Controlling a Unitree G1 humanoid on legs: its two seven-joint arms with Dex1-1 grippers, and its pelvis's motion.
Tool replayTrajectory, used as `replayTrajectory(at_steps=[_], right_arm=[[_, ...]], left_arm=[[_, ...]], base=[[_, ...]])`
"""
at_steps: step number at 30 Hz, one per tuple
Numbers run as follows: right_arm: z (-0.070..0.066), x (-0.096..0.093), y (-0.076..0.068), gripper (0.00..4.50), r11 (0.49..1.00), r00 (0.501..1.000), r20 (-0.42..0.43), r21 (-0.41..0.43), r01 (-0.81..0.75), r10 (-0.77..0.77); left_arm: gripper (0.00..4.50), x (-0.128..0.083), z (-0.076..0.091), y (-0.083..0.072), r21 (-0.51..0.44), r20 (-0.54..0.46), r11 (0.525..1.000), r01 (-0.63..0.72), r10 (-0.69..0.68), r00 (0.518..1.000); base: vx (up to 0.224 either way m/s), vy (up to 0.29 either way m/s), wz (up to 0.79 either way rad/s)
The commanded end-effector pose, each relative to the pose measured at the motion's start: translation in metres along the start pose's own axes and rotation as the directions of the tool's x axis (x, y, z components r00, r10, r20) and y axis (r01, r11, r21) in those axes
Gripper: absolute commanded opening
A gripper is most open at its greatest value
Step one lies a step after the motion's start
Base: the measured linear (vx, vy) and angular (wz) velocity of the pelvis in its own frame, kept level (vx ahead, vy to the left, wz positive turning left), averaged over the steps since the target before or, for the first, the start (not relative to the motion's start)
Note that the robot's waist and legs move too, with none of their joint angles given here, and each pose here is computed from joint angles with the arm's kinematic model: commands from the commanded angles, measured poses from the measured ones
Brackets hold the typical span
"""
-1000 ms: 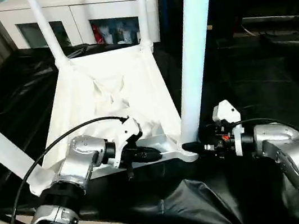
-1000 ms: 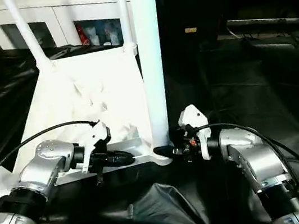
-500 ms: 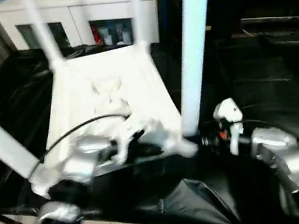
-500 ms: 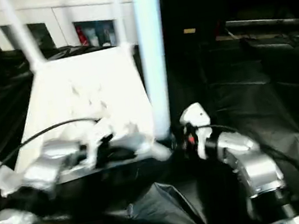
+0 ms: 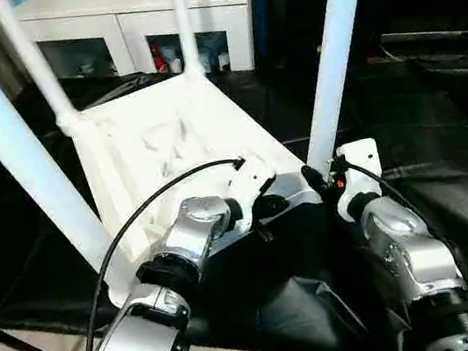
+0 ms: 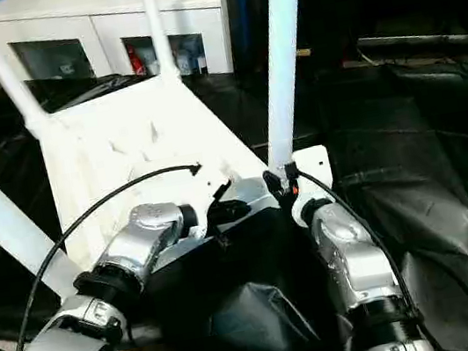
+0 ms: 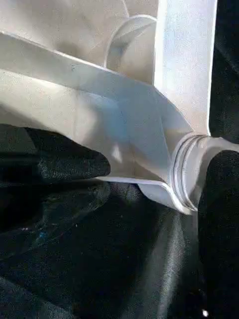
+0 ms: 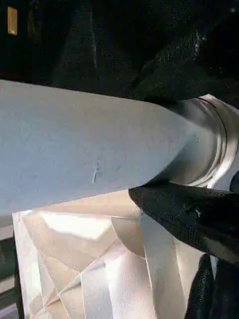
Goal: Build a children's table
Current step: Rotate leg to tighten
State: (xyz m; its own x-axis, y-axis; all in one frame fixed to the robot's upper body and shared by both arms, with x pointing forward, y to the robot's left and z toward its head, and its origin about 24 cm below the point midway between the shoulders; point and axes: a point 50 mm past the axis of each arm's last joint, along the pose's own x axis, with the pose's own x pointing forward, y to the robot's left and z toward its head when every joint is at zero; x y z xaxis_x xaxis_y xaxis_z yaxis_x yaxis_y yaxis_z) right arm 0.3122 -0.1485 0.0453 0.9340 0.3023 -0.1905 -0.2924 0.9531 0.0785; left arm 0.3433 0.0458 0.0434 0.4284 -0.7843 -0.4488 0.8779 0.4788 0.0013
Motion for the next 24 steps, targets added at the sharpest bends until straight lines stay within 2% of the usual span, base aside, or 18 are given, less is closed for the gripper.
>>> replayTrajectory(at_steps=[1,3,4,6,7,8,10,11,15,20,24], right_arm=[[-0.001,0.0,0.038,2.68,0.958,0.958,0.017,0.028,-0.286,0.286],[0.001,-0.002,0.034,2.77,0.949,0.95,0.017,0.035,-0.312,0.312],[0.004,-0.006,0.032,2.95,0.925,0.925,0.005,0.009,-0.38,0.38],[0.004,-0.008,0.03,3.16,0.913,0.913,-0.006,-0.014,-0.407,0.407],[0.005,-0.01,0.027,3.19,0.902,0.903,-0.022,-0.043,-0.429,0.429],[0.005,-0.014,0.02,3.19,0.879,0.886,-0.059,-0.108,-0.463,0.46],[0.005,-0.016,0.016,3.19,0.864,0.874,-0.077,-0.128,-0.486,0.48],[0.009,-0.021,0.011,3.19,0.832,0.842,-0.092,-0.132,-0.539,0.531],[0.017,-0.026,0.003,3.19,0.788,0.799,-0.092,-0.131,-0.601,0.594],[0.019,-0.034,-0.001,3.19,0.735,0.748,-0.147,-0.14,-0.663,0.647],[0.015,-0.052,-0.009,3.19,0.675,0.683,-0.226,-0.124,-0.727,0.694]], left_arm=[[0.0,-0.004,-0.009,0.007,-0.007,-0.063,0.999,-0.053,0.052,0.997],[0.0,-0.008,-0.012,0.01,-0.003,-0.074,0.999,-0.035,0.034,0.997],[0.0,-0.014,-0.016,0.012,-0.007,-0.088,1.0,-0.005,0.005,0.996],[0.0,-0.016,-0.017,0.012,0.0,-0.085,1.0,0.019,-0.019,0.996],[0.0,-0.02,-0.019,0.012,-0.002,-0.087,0.999,0.047,-0.047,0.995],[0.0,-0.027,-0.022,0.012,0.011,-0.076,0.994,0.112,-0.111,0.991],[0.0,-0.032,-0.025,0.011,0.009,-0.07,0.987,0.158,-0.157,0.985],[0.0,-0.041,-0.027,0.008,0.018,-0.055,0.966,0.259,-0.258,0.965],[0.0,-0.06,-0.036,0.008,-0.017,-0.071,0.935,0.353,-0.354,0.933],[0.0,-0.07,-0.039,0.012,-0.031,-0.061,0.939,0.342,-0.343,0.937],[0.0,-0.078,-0.04,0.017,-0.023,-0.059,0.945,0.327,-0.327,0.943]], base=[[0.0,0.0,0.0],[0.0,0.0,0.0],[0.0,0.0,0.0],[0.0,0.0,0.0],[0.0,0.0,0.0],[0.0,0.0,0.0],[0.0,0.0,0.0],[0.0,0.0,0.0],[0.0,0.0,0.0],[0.0,0.0,0.0],[0.0,0.0,0.0]])
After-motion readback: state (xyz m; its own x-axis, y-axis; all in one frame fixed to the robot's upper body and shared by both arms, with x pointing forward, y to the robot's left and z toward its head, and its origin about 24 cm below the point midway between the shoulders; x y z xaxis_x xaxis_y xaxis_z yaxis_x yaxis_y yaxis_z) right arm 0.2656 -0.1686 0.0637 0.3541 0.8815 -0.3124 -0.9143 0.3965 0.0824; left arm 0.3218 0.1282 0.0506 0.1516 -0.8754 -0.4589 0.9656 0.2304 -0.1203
